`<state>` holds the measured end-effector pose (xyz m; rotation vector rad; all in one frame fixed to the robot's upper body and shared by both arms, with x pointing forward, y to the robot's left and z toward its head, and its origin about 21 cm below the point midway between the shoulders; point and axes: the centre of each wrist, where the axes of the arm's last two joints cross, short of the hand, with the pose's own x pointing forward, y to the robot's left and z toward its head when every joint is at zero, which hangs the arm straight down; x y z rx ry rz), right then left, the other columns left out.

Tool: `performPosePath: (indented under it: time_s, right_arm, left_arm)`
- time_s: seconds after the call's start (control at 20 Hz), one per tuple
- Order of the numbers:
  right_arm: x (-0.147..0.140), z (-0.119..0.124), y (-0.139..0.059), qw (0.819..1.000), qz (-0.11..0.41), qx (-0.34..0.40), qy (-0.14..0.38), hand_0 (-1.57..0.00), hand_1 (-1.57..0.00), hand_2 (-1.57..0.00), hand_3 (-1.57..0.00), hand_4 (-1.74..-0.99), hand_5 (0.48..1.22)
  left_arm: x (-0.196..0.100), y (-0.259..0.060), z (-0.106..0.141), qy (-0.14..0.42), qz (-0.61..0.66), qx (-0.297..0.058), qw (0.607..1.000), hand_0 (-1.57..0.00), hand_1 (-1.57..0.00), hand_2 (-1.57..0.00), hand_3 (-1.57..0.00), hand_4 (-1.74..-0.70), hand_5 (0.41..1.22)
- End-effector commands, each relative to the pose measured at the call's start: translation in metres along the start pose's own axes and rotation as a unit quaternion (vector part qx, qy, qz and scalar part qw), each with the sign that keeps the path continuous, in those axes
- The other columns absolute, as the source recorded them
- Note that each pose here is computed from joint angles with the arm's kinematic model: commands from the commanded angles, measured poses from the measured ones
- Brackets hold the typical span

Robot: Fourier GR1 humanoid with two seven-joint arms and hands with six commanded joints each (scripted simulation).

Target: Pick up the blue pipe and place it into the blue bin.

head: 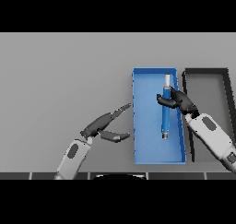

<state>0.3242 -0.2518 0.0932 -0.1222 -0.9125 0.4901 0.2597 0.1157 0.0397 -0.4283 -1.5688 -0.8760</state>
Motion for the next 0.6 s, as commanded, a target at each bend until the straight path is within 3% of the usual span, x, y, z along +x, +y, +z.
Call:
performPosePath:
  time_s: [0.0, 0.25, 0.55]
  right_arm:
    - [0.0, -0.001, 0.0, 1.0, 0.005, 0.001, 0.002, -0.09, -0.09, -0.08, -0.02, -1.175, 0.788]
    - [0.001, 0.0, -0.004, 0.999, 0.044, 0.012, 0.014, -0.03, -0.03, -0.03, -0.01, -1.099, 0.725]
    - [0.001, 0.001, 0.0, 0.997, 0.068, 0.028, 0.003, -0.02, -0.02, -0.02, 0.0, -1.084, 0.714]
  left_arm:
    - [0.0, 0.0, 0.001, 0.0, 0.0, 0.0, 1.0, 0.0, 0.0, 0.0, 0.0, -0.93, 0.496]
    - [0.001, 0.003, -0.003, 0.002, 0.005, 0.002, 1.0, 0.0, 0.0, 0.0, 0.0, -0.93, 0.497]
    - [-0.005, 0.013, -0.007, 0.013, -0.004, 0.005, 1.0, 0.0, 0.0, 0.0, 0.0, -0.93, 0.495]
